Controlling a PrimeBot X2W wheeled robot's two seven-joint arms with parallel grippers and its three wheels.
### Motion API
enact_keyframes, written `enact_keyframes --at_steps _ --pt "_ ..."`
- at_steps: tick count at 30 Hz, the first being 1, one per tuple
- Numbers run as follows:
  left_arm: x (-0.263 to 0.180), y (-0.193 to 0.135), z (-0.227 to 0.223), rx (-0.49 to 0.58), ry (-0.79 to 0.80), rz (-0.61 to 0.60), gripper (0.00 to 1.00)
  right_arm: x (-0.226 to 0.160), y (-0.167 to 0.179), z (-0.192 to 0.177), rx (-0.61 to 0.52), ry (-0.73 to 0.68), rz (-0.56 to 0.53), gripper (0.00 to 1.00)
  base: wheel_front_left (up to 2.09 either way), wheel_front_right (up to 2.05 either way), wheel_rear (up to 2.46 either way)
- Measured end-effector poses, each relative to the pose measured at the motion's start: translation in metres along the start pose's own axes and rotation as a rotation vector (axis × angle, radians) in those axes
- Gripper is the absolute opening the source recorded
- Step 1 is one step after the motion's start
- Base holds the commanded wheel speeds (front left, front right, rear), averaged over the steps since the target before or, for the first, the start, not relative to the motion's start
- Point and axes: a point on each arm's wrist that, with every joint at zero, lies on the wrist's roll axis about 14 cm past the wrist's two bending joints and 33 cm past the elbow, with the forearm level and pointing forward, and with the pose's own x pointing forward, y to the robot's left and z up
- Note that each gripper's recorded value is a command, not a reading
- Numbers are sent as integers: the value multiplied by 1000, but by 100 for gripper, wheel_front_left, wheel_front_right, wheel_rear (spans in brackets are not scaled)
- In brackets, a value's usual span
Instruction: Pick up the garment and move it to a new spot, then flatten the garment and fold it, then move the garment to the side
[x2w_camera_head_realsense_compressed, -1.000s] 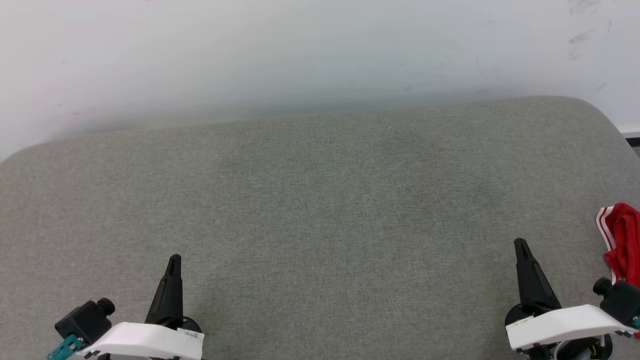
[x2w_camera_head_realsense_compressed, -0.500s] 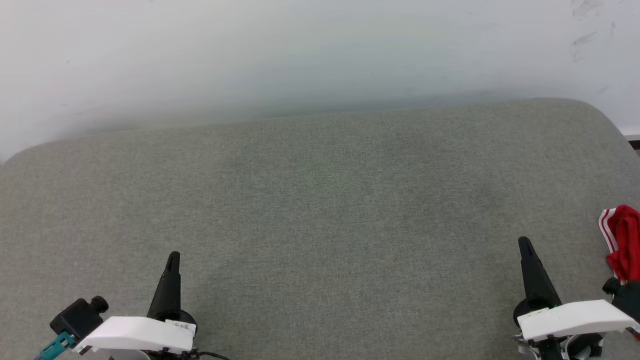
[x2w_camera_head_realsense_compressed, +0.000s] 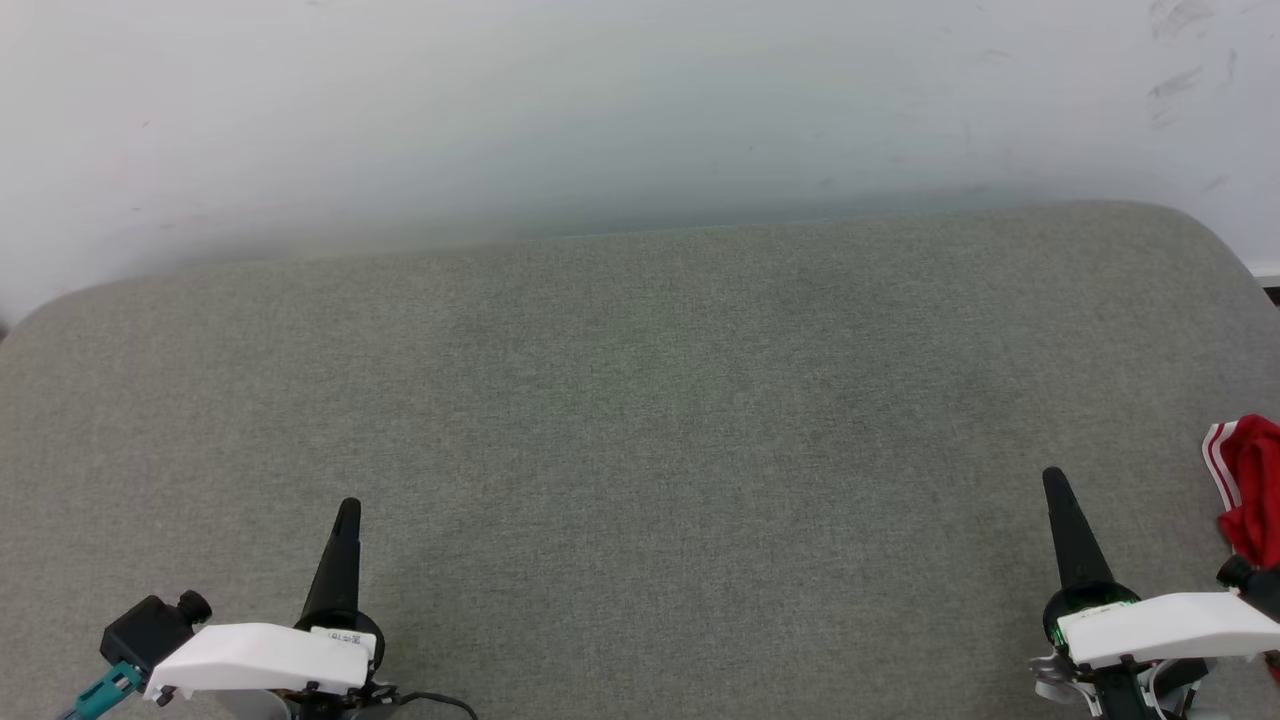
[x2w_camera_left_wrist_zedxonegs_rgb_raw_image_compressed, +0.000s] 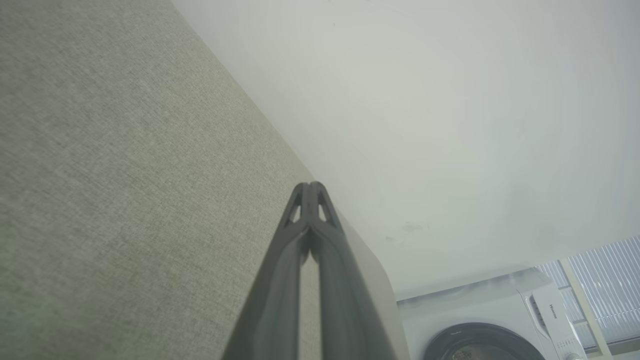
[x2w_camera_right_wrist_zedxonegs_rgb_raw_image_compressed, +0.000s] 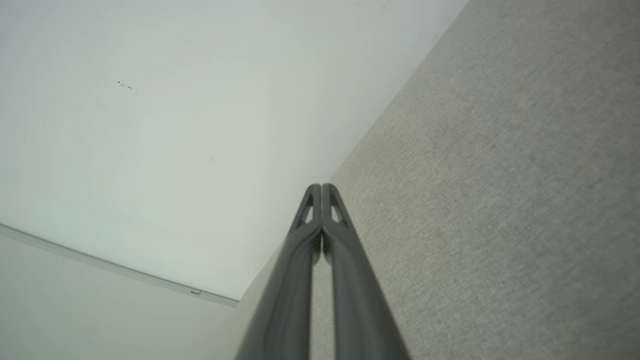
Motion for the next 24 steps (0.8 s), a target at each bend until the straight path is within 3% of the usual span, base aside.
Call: enact_keyframes --at_steps 24 --pt "3 3 4 -224 6 14 0 5 -1 0 239 18 -8 0 0 0 0"
